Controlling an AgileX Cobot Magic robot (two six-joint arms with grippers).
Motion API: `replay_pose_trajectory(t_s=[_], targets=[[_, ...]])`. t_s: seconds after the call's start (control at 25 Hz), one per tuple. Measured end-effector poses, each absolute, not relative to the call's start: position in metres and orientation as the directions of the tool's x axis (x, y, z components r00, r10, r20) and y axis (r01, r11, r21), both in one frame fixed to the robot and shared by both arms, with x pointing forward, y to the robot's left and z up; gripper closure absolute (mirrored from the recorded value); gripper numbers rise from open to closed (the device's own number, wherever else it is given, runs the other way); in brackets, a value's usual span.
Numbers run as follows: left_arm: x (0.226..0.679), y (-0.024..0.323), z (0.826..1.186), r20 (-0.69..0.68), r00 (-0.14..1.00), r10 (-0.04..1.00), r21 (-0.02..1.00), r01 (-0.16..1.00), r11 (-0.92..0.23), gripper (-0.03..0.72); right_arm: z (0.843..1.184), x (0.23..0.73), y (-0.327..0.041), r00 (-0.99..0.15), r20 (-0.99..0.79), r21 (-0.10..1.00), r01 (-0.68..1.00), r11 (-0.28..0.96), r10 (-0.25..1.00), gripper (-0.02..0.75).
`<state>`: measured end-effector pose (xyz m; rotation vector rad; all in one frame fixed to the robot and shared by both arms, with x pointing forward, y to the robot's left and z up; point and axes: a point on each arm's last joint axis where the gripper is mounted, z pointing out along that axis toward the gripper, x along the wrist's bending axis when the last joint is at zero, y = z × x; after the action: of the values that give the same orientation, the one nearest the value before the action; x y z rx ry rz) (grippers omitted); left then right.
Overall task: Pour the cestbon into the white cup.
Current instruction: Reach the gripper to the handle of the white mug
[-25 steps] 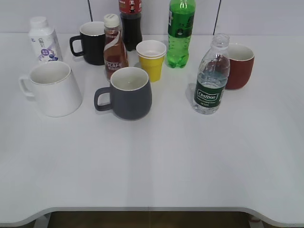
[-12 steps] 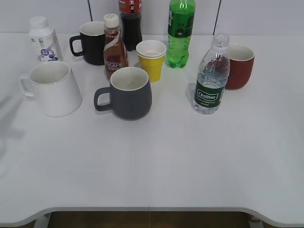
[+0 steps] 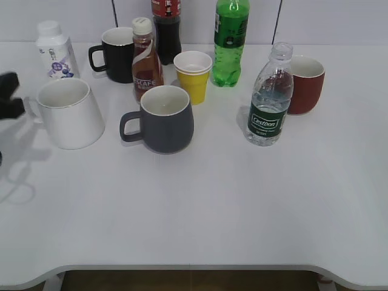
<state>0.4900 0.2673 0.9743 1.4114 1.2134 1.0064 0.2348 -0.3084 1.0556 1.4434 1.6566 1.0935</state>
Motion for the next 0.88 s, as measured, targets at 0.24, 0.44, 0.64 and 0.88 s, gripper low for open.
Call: replay_pose_trajectory(t_s=[0.24,0.44,0.64,0.88], targets=[[0.485,0.274,0.941,-0.133,0.147,0.980,0.969,0.225,0.097,0.450,1.056,0.235,-0.308,-0.160,0.036,0.906,0.421,0.035,0.986,0.217],[0.482,0.293,0.927,-0.210,0.212,0.955,0.957,0.244,0.156,0.450,1.056,0.235,-0.308,-0.160,0.036,0.906,0.421,0.035,0.986,0.217],[0.485,0.316,0.907,-0.133,0.272,0.953,0.961,0.272,0.056,0.446,1.056,0.235,-0.308,-0.160,0.036,0.906,0.421,0.035,0.986,0.217],[0.497,0.318,0.890,-0.060,0.336,0.940,0.968,0.248,-0.026,0.389,1.056,0.235,-0.308,-0.160,0.036,0.906,0.421,0.035,0.986,0.228]])
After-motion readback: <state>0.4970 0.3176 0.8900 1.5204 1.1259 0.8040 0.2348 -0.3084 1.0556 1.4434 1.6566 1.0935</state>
